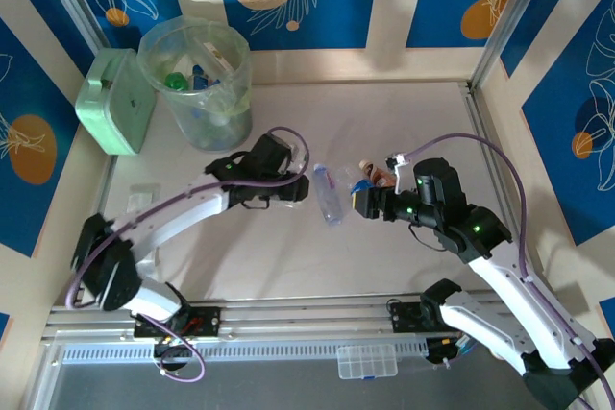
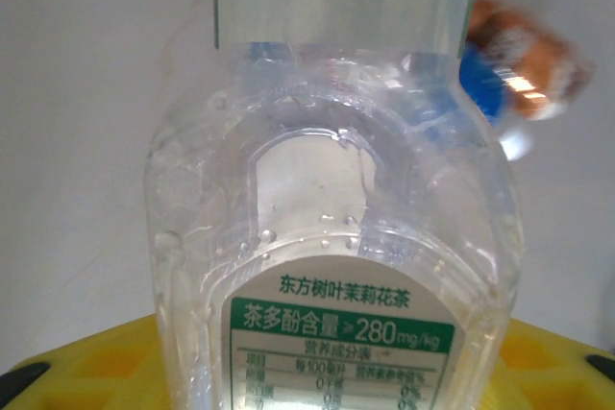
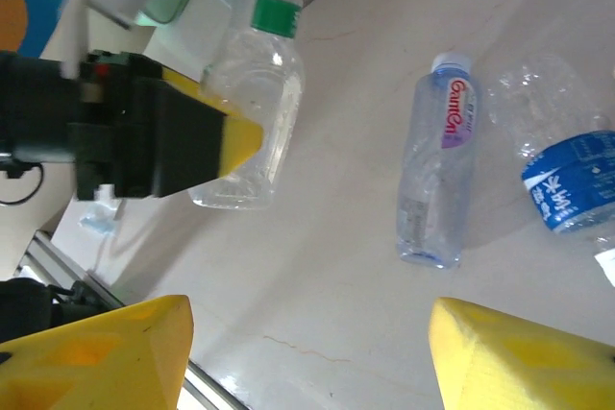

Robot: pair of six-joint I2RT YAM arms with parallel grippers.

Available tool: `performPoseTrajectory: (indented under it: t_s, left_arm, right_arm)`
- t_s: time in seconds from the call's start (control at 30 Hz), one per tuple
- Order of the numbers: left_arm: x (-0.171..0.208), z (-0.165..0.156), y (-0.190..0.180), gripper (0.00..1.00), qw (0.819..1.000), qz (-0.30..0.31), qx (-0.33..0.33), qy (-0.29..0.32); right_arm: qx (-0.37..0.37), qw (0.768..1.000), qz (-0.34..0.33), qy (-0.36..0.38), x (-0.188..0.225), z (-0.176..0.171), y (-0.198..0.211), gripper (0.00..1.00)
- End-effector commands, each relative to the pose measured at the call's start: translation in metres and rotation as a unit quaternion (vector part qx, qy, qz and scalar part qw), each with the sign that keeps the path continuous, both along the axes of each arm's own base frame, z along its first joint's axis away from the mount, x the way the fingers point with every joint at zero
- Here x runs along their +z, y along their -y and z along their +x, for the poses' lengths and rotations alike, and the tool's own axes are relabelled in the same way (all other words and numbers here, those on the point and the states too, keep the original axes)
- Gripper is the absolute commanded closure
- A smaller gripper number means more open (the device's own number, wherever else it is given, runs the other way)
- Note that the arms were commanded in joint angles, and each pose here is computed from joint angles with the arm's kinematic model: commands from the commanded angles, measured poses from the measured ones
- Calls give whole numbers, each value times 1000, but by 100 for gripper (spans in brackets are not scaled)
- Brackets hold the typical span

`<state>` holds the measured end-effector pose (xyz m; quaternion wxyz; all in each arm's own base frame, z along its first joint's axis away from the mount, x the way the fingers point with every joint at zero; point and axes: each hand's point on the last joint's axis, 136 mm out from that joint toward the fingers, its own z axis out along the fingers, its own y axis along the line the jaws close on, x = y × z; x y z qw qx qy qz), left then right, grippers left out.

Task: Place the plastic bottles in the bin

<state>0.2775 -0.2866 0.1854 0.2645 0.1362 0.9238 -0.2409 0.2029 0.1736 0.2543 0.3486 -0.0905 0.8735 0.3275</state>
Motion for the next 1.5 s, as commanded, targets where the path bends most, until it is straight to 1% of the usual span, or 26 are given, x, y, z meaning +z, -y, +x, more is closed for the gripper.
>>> performPoseTrajectory:
  t_s: [0.0, 0.07, 0.17, 0.27, 0.33, 0.43, 0.63, 0.73, 0.8, 0.87, 1.0, 1.07, 1.2, 1.23, 1.37, 1.47]
  left_arm:
    - [36, -5, 23, 51, 991, -73, -86, 73]
    - [52, -14, 28, 52, 984, -104, -115, 89]
    - [72, -29, 37, 52, 971, -153, -155, 101]
    - [83, -30, 31, 53, 969, -166, -147, 111]
    - [90, -25, 23, 53, 970, -174, -129, 113]
    - [103, -10, 3, 55, 970, -195, -85, 115]
    - [135, 25, -46, 57, 959, -257, 0, 116]
    - [143, 42, -68, 57, 959, -257, 46, 112]
    - [144, 57, -85, 57, 958, -249, 95, 110]
    - [152, 78, -100, 58, 949, -257, 142, 112]
    - [166, 118, -132, 58, 930, -247, 253, 100]
    - [174, 136, -146, 58, 915, -251, 304, 86]
    - [188, 165, -172, 59, 888, -251, 378, 80]
    - [190, 173, -181, 59, 877, -252, 400, 77]
    - [193, 209, -203, 62, 849, -282, 443, 63]
    - [190, 235, -211, 62, 841, -290, 453, 52]
  right_arm:
    - [23, 999, 38, 18, 23, -2, -10, 33]
    - [32, 998, 45, 20, 27, -3, -14, 33]
    - [70, 995, 65, 28, 36, -8, -25, 33]
    - [105, 991, 75, 40, 47, -12, -39, 33]
    - [105, 992, 61, 46, 49, -8, -44, 33]
    - [110, 992, 38, 48, 49, -2, -53, 33]
    - [124, 990, -4, 61, 48, 6, -75, 34]
    - [119, 991, -29, 51, 40, 15, -82, 34]
    - [115, 992, -40, 42, 35, 20, -85, 35]
    - [110, 992, -48, 39, 31, 24, -87, 34]
    - [97, 992, -65, 35, 22, 32, -87, 35]
    - [99, 992, -69, 32, 19, 32, -86, 35]
    - [96, 992, -79, 33, 17, 28, -79, 34]
    - [94, 992, -80, 34, 17, 27, -76, 34]
    - [88, 992, -82, 32, 14, 24, -67, 34]
    - [84, 992, -87, 26, 10, 22, -62, 34]
